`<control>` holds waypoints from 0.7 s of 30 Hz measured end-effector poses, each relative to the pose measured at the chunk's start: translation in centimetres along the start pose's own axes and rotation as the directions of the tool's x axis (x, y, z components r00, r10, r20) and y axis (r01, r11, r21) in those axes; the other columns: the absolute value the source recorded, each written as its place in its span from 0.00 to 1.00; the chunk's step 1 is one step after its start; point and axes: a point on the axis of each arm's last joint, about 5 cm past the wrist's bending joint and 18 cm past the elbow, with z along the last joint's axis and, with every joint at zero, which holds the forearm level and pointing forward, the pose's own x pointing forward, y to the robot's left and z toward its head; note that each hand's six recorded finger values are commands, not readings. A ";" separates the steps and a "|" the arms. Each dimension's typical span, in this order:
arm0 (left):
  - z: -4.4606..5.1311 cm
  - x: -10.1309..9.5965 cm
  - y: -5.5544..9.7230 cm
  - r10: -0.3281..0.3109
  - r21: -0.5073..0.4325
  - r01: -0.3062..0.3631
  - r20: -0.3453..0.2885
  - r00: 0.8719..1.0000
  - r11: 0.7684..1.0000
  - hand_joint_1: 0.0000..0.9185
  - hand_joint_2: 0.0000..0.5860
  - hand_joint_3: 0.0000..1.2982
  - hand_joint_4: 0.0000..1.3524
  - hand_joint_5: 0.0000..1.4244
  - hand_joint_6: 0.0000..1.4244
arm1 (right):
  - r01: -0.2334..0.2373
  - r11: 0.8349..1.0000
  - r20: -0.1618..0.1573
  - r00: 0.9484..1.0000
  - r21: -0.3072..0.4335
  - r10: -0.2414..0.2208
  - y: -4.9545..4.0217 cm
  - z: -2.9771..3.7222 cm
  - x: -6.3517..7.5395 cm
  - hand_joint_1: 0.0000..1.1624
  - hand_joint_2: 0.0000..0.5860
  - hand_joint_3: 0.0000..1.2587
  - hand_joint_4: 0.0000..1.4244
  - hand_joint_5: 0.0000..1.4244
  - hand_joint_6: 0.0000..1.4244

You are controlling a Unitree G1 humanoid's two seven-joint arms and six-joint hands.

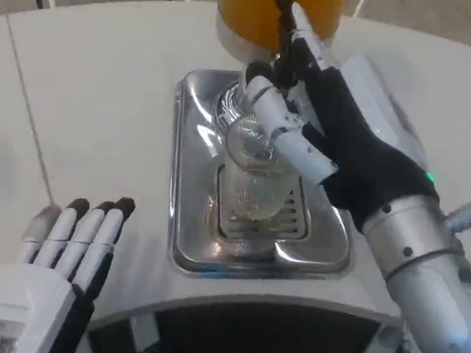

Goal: Grasp the cup under the faucet to collect the drink, then remove the cup.

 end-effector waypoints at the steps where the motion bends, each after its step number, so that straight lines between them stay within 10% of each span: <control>1: 0.00 0.0 0.0 -0.001 -0.001 0.001 0.000 1.000 1.000 0.00 0.24 0.00 0.00 0.00 0.00 | -0.003 1.000 -0.003 1.000 -0.006 0.003 -0.06 0.06 0.0 0.00 0.92 0.00 0.00 0.00 0.00; 10: -0.24 -0.1 -0.2 -0.004 -0.031 0.003 -0.014 1.000 1.000 0.00 0.24 0.00 0.00 0.00 0.00 | -0.109 0.990 0.005 0.994 -0.087 0.110 -0.32 1.62 0.9 0.00 0.93 0.00 0.00 0.00 0.02; 21: -0.51 0.1 -0.5 0.004 -0.063 -0.007 -0.037 0.999 0.998 0.00 0.17 0.00 0.00 0.00 0.00 | -0.110 0.965 -0.034 0.994 -0.239 0.104 -0.38 2.60 0.8 0.00 0.96 0.00 0.00 0.00 0.01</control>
